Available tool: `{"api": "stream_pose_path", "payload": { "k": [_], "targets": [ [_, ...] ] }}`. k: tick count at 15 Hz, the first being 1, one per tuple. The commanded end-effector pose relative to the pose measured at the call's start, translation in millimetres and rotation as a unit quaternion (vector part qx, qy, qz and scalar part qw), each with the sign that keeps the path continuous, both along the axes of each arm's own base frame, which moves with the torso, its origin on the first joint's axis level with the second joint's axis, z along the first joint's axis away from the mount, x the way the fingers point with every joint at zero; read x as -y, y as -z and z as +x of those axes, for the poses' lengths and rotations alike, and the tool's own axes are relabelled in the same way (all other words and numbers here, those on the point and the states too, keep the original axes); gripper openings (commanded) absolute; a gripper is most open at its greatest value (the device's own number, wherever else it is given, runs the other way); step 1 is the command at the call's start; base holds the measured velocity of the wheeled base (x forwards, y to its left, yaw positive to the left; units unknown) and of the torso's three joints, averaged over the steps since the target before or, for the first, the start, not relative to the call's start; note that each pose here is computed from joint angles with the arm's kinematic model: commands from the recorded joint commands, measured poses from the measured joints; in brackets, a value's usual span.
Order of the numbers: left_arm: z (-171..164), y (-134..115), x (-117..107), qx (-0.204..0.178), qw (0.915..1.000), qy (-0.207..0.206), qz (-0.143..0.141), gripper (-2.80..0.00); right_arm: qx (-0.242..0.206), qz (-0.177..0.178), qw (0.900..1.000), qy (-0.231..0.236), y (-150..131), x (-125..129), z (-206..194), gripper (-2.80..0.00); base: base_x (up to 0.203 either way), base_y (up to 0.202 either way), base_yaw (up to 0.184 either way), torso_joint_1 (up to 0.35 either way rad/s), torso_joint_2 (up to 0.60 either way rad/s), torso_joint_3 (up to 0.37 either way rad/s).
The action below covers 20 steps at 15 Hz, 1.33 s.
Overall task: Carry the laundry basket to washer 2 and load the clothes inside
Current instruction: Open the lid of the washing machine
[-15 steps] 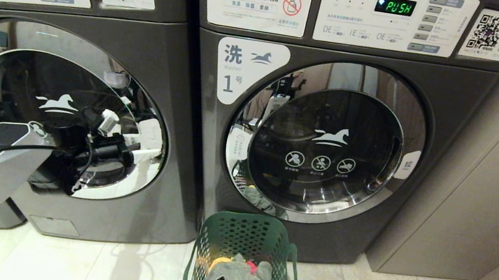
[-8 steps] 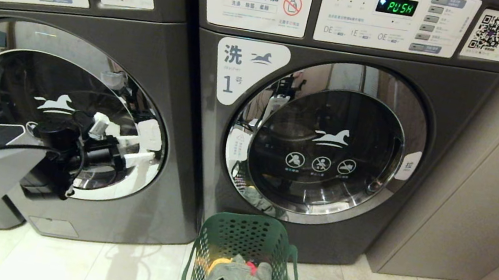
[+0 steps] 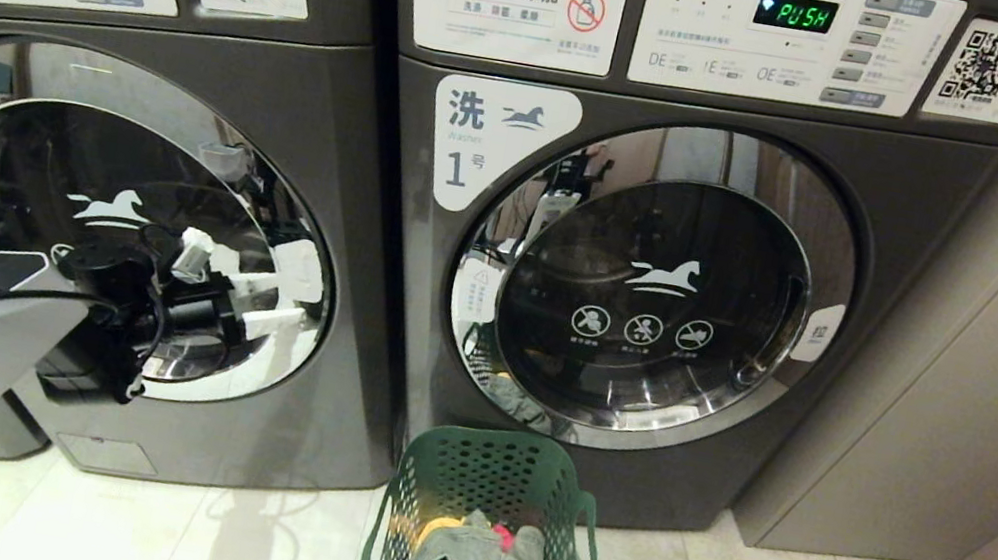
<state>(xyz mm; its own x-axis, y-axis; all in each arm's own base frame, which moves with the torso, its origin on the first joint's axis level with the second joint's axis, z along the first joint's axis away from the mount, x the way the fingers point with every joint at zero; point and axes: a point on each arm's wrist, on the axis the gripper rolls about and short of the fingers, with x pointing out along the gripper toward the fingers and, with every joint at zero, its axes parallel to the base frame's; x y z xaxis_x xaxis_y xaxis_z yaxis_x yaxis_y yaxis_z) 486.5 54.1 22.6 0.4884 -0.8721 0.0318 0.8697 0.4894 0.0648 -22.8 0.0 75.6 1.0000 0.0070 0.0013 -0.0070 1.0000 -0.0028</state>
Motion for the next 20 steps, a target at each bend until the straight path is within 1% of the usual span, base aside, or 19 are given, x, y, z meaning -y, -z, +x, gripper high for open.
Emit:
{"api": "stream_pose_path", "payload": {
  "k": [1,5,8,10,12,14,17,18,19,20],
  "targets": [
    [1,0,4,0.006,1.0000,0.007,0.002,0.00,-0.001,0.000,1.000,0.000,0,0,0,-2.80,0.000,0.000,0.000,0.000,0.00,0.000],
    [5,-1,17,0.010,0.9999,-0.009,0.000,0.00,-0.001,0.000,1.000,0.000,0,0,0,-2.80,0.000,0.000,0.000,0.000,0.00,0.000],
    [6,2,18,0.008,0.9998,-0.021,-0.002,0.00,-0.001,0.000,1.000,0.000,0,0,0,-2.80,0.000,0.000,0.000,0.000,0.00,0.000],
    [7,2,19,0.010,0.9997,-0.020,-0.002,0.00,-0.001,0.000,1.000,0.000,0,0,0,-2.80,0.000,0.000,0.000,0.000,0.00,0.000],
    [9,-1,21,0.013,0.9998,-0.012,-0.002,0.00,-0.001,0.000,1.000,0.000,0,0,0,-2.80,0.000,0.000,0.000,0.000,0.00,0.000],
    [9,-3,32,0.016,0.9998,0.008,-0.001,0.00,-0.001,0.000,1.000,0.000,0,0,0,-2.80,0.000,0.000,0.000,0.000,0.00,0.000],
    [9,-7,62,0.022,0.9990,0.039,-0.001,0.00,-0.001,0.000,1.000,0.000,0,0,0,-2.80,0.000,0.000,0.000,0.000,0.00,0.000],
    [8,-10,73,0.033,0.9982,0.051,-0.001,0.00,-0.001,0.000,1.000,0.000,0,0,0,-2.80,0.000,0.000,0.000,0.000,0.00,0.000],
    [7,-11,80,0.042,0.9973,0.059,-0.002,0.00,-0.001,0.000,1.000,0.000,0,0,0,-2.80,0.000,0.000,0.000,0.000,0.00,0.000],
    [6,-11,84,0.042,0.9967,0.069,-0.005,0.00,-0.001,0.000,1.000,0.000,0,0,0,-2.80,0.000,0.000,0.000,0.000,0.00,0.000]
  ]
}}
